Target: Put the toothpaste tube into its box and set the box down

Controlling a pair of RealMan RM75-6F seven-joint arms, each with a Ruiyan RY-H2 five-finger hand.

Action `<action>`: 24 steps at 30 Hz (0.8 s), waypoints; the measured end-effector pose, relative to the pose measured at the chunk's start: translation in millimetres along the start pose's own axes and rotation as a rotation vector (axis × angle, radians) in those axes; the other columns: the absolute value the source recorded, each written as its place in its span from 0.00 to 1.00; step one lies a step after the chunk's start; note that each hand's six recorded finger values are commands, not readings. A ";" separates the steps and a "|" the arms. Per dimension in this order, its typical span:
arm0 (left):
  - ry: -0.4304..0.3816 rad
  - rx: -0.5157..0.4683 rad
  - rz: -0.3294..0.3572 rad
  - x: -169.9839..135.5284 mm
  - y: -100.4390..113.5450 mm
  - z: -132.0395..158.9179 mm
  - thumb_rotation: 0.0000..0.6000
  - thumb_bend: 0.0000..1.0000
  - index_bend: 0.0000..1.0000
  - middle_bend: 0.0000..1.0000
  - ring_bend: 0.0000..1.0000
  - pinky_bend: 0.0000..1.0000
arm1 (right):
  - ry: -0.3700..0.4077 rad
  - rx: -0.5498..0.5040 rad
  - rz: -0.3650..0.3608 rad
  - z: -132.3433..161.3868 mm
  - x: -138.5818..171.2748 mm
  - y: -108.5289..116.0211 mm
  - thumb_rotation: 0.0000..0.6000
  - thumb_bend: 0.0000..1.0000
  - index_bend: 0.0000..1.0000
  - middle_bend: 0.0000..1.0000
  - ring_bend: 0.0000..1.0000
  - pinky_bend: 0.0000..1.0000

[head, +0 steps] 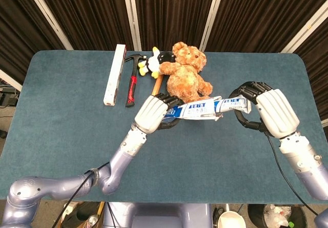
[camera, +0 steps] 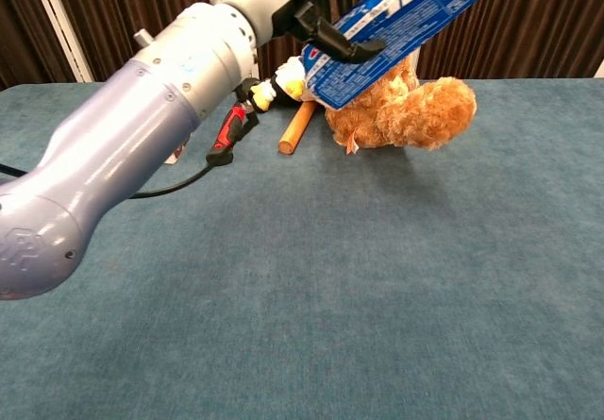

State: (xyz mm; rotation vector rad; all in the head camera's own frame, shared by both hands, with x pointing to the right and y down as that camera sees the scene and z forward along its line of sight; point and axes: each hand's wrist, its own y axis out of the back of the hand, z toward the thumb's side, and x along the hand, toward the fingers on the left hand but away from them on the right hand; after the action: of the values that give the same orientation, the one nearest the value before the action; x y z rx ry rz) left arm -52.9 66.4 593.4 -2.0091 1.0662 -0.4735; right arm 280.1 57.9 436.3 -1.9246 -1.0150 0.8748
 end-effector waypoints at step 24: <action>0.046 -0.201 0.129 16.4 -3.4 32.2 1.00 0.44 0.46 0.53 0.48 0.52 | -0.014 0.007 0.008 -9.2 8.9 -1.0 1.00 0.51 0.08 0.27 0.07 0.14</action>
State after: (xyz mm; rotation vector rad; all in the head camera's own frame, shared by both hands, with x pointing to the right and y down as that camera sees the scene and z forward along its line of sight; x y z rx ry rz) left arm -21.3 69.3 575.7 -2.0947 1.3071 -0.3581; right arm 291.4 63.1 439.5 -1.9202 -1.0116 0.8972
